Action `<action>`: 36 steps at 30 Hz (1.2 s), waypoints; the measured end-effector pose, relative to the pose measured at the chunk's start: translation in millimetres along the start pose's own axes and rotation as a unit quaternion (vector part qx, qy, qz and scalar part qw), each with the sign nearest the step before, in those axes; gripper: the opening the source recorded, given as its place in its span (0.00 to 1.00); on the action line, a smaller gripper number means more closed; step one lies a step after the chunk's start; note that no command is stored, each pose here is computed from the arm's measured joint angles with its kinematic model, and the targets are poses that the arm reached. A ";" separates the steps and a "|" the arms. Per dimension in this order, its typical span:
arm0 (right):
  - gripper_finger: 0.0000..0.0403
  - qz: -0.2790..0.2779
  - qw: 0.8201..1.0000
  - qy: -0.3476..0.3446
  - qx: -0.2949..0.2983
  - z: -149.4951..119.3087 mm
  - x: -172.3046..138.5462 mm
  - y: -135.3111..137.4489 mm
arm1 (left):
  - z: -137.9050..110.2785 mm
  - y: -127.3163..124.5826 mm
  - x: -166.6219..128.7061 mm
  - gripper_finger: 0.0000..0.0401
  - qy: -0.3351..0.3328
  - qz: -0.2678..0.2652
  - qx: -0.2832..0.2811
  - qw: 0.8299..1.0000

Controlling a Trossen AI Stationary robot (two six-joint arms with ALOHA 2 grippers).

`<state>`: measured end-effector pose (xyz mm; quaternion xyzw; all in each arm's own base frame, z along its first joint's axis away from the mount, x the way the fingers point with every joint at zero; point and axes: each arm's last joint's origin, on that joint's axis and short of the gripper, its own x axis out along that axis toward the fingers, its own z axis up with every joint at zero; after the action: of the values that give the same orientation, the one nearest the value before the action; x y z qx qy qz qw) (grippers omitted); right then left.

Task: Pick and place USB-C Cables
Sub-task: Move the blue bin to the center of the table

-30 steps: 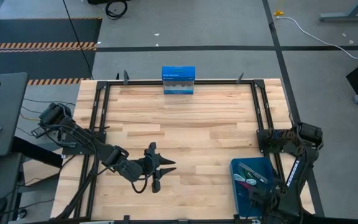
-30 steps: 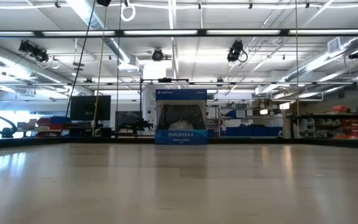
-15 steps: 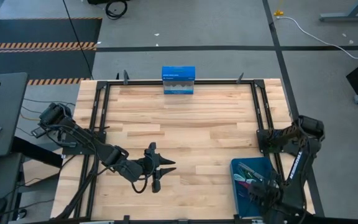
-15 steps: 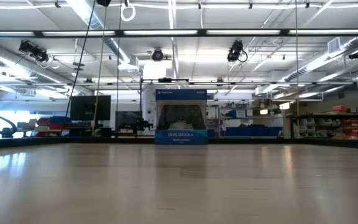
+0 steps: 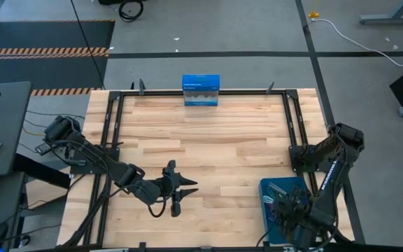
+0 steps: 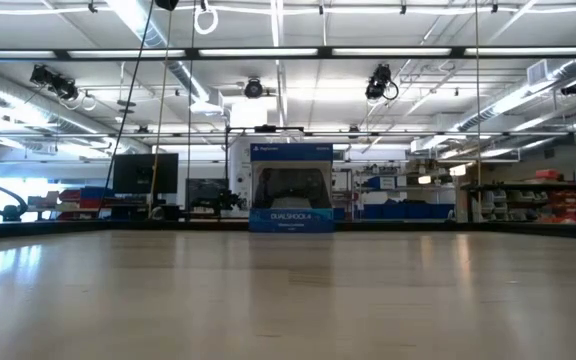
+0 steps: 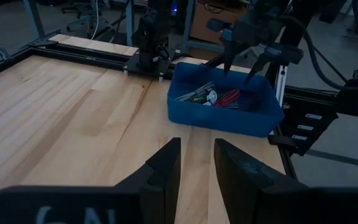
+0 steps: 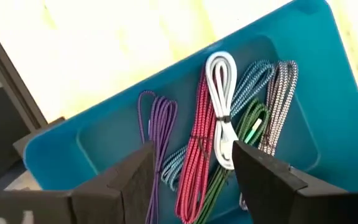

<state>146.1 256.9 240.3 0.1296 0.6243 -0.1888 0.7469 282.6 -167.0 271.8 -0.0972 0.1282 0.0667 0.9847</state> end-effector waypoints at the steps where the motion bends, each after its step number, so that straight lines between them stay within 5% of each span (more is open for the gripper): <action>1: 0.55 -0.002 1.000 -0.002 -0.001 0.8 1.0 0.5 | 0.0 0.0 0.0 0.26 0.000 0.000 0.000 1.000; 13: 0.55 0.095 0.994 -0.052 -0.034 4.5 -0.6 20.5 | -0.1 -0.1 -0.1 0.26 0.000 0.000 -0.003 1.000; 20: 0.55 0.079 0.996 -0.041 -0.023 16.3 2.3 17.1 | -0.1 -0.1 0.0 0.26 0.000 0.000 -0.006 1.000; 29: 0.53 0.044 0.991 0.002 0.130 45.7 9.5 6.4 | -0.2 -0.2 0.1 0.26 0.000 0.000 -0.007 1.000; 36: 0.53 0.035 0.985 0.036 0.165 73.1 15.5 -1.8 | -0.3 -0.1 0.1 0.26 0.000 0.000 -0.012 1.000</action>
<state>212.1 222.0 238.8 0.2797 0.6060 -0.2584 0.6984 282.7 -167.2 271.6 -0.1094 0.1278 0.0681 0.9834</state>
